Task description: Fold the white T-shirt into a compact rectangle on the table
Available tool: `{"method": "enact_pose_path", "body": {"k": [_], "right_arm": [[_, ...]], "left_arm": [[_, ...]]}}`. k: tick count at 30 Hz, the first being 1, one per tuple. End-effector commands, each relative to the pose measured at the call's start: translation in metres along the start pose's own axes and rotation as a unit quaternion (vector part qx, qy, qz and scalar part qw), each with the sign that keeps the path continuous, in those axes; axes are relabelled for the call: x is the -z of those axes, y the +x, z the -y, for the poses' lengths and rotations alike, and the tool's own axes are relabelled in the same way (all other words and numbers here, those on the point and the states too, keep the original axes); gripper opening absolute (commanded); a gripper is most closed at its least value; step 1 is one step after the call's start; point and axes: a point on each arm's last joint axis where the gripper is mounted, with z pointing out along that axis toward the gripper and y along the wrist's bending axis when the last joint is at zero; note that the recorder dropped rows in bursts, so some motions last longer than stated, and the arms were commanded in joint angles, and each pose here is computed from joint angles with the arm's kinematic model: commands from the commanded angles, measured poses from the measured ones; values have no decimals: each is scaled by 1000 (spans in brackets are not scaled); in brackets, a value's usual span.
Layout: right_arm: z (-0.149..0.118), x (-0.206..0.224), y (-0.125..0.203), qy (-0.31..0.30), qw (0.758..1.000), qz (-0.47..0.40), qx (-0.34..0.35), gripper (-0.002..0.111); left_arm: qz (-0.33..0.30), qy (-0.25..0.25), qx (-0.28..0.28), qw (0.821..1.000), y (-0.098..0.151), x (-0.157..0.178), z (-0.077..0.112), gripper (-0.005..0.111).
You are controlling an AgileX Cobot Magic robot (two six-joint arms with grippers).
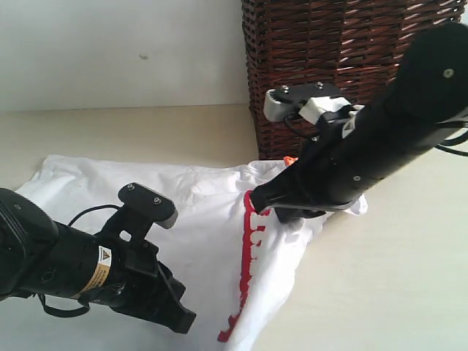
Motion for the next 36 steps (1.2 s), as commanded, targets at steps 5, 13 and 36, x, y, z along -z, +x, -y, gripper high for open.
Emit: {"method": "enact_pose_path", "body": {"k": [5,13,36], "right_arm": [[15,-82,-25,20,999,-24,17,39],[23,-118,-43,40,997,-51,42,45],[65,-87,-58,128,989,-78,4,56]], "left_arm": [[4,-5,-2,1000,0,2,0,0],[20,-55,8,998,9,16,-8,0],[67,-126,10,990,17,44,-17,0]]}}
